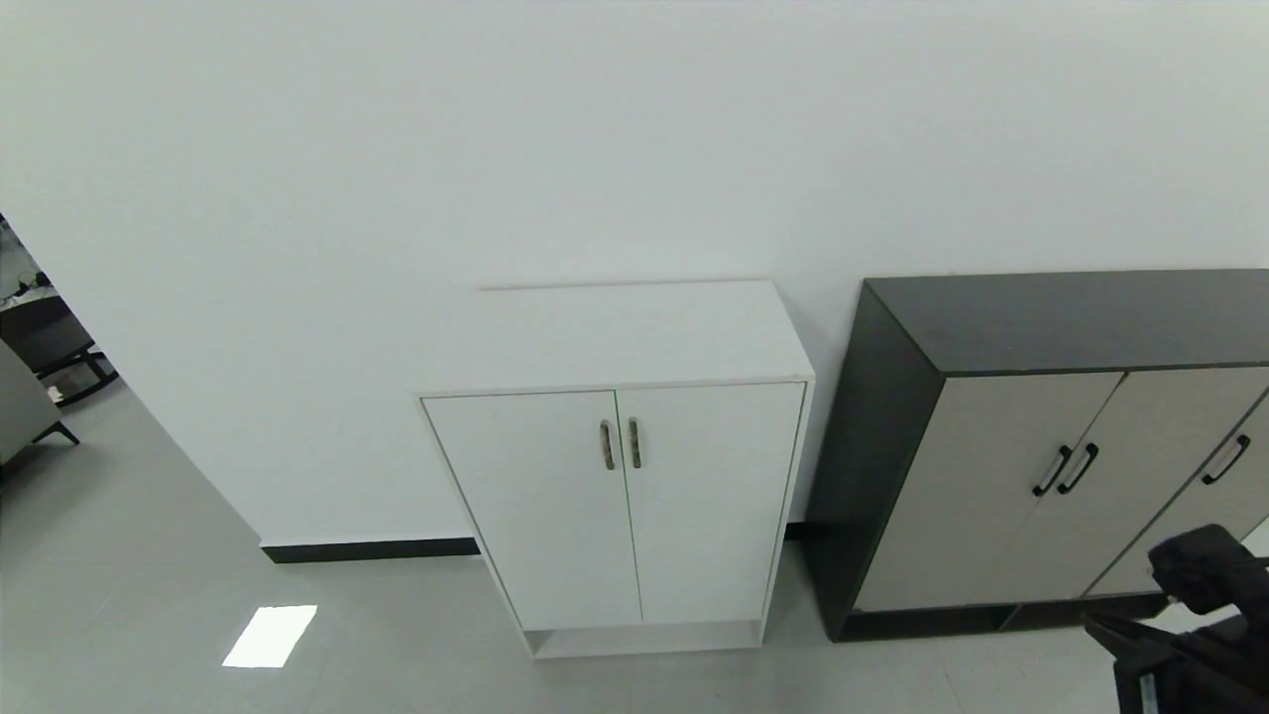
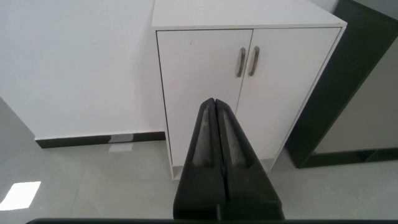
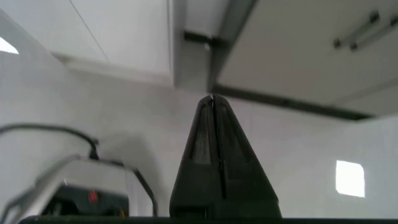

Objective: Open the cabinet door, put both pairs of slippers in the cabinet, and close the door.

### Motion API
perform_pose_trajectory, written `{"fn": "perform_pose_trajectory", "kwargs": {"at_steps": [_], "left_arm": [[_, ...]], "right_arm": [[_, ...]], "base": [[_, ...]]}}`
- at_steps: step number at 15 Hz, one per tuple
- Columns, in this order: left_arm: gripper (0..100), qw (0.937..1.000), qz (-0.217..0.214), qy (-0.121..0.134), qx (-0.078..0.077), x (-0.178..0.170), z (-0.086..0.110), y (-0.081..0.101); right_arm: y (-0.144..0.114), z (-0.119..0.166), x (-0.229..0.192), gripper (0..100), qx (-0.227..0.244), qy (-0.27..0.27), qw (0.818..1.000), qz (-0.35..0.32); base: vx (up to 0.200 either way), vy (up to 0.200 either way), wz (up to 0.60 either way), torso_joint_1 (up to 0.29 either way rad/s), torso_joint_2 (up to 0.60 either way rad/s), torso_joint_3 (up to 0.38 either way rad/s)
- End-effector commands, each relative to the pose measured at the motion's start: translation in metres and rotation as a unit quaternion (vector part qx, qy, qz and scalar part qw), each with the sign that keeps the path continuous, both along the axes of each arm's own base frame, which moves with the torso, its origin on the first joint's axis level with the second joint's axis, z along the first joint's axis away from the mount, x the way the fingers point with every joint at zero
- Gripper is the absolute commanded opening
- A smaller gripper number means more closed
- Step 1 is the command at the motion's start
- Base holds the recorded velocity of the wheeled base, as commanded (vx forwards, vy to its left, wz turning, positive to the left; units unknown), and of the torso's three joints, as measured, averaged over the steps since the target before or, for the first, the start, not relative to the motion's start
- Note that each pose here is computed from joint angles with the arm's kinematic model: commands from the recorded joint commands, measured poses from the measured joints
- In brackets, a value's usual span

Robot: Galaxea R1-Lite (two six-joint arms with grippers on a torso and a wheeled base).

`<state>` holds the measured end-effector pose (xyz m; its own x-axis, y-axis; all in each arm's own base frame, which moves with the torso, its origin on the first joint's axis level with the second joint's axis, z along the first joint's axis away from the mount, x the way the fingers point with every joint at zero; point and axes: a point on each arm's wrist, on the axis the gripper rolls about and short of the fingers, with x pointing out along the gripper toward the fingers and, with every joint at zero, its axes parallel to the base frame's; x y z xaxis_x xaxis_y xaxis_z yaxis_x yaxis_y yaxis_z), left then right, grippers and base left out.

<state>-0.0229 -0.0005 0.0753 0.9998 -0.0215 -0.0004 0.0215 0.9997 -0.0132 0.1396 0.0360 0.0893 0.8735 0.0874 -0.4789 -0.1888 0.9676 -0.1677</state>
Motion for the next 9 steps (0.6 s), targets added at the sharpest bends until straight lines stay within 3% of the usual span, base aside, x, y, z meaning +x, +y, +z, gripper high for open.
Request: {"fn": "perform_pose_trajectory", "kwargs": {"at_steps": [1,4,9], "left_arm": [[0,1.0,0.0,0.001,0.0,0.0,0.0,0.0],[0,1.0,0.0,0.001,0.0,0.0,0.0,0.0],[0,1.0,-0.001,0.001,0.0,0.0,0.0,0.0]], "right_arm": [[-0.015,0.008,-0.043,0,-0.003,-0.006,1.0,-0.01],[-0.027,-0.005,-0.095,0,0.001,0.04,0.999,0.011],[-0.03,-0.006,-0.117,0,0.032,0.021,0.998,0.05]], "base": [[0.0,0.0,0.0,0.0,0.0,0.0],[0.0,0.0,0.0,0.0,0.0,0.0],[0.0,0.0,0.0,0.0,0.0,0.0]]}}
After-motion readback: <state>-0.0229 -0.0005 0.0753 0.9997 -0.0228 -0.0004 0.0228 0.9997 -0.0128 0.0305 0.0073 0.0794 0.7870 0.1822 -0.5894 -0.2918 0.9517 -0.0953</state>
